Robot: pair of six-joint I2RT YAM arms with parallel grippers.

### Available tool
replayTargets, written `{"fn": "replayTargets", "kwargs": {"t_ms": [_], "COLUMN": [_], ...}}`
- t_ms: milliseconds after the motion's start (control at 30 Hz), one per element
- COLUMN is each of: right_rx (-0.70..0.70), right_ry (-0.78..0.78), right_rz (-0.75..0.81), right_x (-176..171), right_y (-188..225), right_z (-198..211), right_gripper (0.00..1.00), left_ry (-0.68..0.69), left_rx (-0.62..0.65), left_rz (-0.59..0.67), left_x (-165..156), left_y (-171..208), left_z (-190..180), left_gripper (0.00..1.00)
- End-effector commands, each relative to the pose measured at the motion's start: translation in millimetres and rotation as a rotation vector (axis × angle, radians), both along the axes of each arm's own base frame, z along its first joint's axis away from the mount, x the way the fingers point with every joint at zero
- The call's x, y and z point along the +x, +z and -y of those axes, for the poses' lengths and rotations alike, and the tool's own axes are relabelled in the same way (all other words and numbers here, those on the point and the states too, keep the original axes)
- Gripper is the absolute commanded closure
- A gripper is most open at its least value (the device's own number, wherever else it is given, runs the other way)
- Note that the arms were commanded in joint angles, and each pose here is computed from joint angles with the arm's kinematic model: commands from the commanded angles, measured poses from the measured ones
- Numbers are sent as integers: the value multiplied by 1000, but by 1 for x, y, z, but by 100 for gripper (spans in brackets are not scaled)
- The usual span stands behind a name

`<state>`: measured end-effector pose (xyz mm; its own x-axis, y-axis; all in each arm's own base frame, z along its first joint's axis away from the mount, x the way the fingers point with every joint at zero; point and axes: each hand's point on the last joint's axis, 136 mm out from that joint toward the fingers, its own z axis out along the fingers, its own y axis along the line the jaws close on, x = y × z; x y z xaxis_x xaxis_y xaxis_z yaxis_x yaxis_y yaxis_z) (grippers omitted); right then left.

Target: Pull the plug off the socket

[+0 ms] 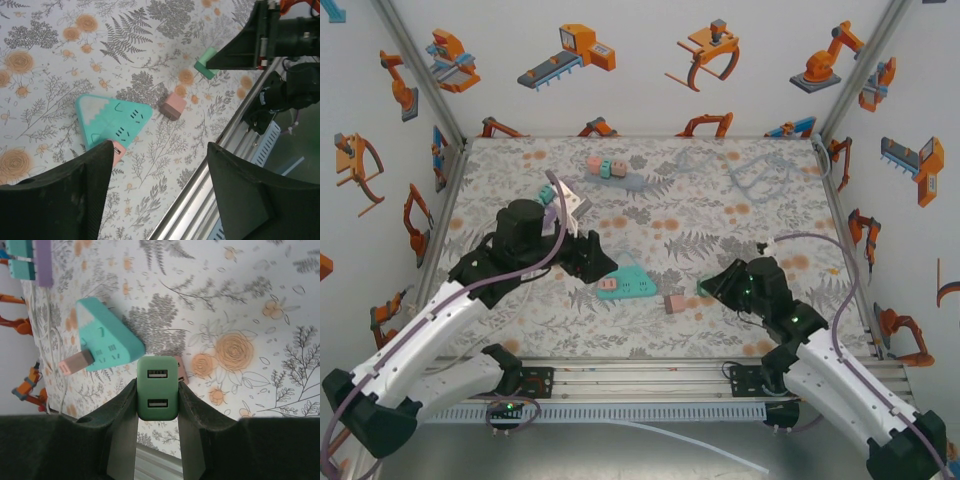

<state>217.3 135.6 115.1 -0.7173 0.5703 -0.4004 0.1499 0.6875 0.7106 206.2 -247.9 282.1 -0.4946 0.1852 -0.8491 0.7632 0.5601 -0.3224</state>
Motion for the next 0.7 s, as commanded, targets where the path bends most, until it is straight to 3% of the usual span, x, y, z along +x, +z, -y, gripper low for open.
{"fn": "replayTargets", "kwargs": {"t_ms": [0, 167, 333, 667], "right_rx": [184, 188, 182, 104], "right_ry": [-60, -103, -106, -119], "right_rz": [-9, -61, -72, -180], "right_x": [7, 9, 9, -6], "right_y": [-3, -35, -51, -79], "right_z": [-9, -6, -7, 3], "right_gripper": [100, 100, 100, 67], "left_ry": [-62, -27, -9, -9], "left_rx": [50, 118, 138, 149], "left_rz": [-37, -76, -79, -91], "left_x": [-21, -23, -19, -15], "left_y": [-19, -38, -46, -55], "left_z": [-6, -17, -18, -14], "left_gripper": [18, 1, 3, 3]}}
